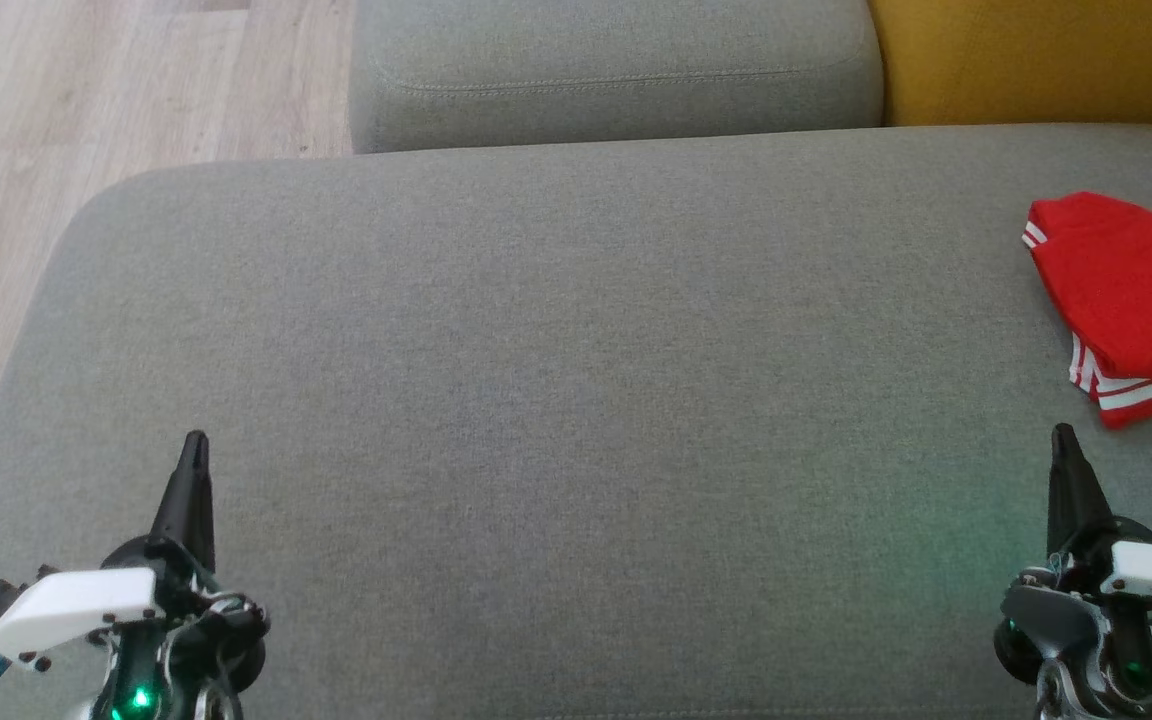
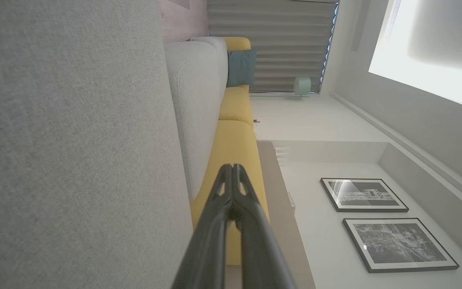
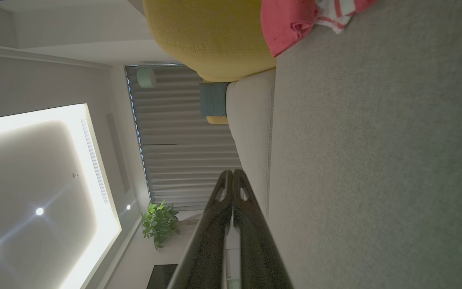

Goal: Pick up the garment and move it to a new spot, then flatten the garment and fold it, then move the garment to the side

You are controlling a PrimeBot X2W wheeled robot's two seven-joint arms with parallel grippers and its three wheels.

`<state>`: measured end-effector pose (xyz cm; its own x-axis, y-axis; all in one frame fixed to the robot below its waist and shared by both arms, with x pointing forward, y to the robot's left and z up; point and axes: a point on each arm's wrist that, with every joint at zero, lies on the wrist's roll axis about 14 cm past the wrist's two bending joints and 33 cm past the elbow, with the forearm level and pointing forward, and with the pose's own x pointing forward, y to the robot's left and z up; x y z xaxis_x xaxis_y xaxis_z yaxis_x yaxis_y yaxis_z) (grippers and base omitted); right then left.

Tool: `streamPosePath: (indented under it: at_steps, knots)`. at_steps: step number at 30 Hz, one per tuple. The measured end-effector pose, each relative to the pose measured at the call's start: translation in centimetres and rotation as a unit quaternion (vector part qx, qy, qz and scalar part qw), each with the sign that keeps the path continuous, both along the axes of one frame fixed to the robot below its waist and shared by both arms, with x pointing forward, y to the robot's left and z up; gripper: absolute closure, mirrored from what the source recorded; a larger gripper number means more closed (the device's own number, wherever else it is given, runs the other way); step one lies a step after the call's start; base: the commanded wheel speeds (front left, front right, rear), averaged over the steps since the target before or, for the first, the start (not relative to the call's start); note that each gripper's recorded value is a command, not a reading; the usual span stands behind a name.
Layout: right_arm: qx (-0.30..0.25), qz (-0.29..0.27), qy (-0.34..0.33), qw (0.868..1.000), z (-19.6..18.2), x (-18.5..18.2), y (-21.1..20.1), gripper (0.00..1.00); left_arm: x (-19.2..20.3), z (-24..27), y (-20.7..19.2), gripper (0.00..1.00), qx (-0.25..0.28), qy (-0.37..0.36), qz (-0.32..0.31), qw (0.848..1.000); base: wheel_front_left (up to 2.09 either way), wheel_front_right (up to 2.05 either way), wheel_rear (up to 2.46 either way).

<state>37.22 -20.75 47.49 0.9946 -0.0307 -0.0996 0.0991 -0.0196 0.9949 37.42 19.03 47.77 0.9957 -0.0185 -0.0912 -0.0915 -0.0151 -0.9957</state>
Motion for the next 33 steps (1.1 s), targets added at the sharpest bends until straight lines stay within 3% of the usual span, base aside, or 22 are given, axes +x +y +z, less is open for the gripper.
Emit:
streamPosePath:
  at_steps: [33]
  knots:
    - [-0.001,-0.001,0.000,1.000,-0.01,-0.01,-0.07,1.00,-0.01,-0.01,0.01,1.00,-0.001,0.000,0.000,1.000,0.00,0.00,0.00]
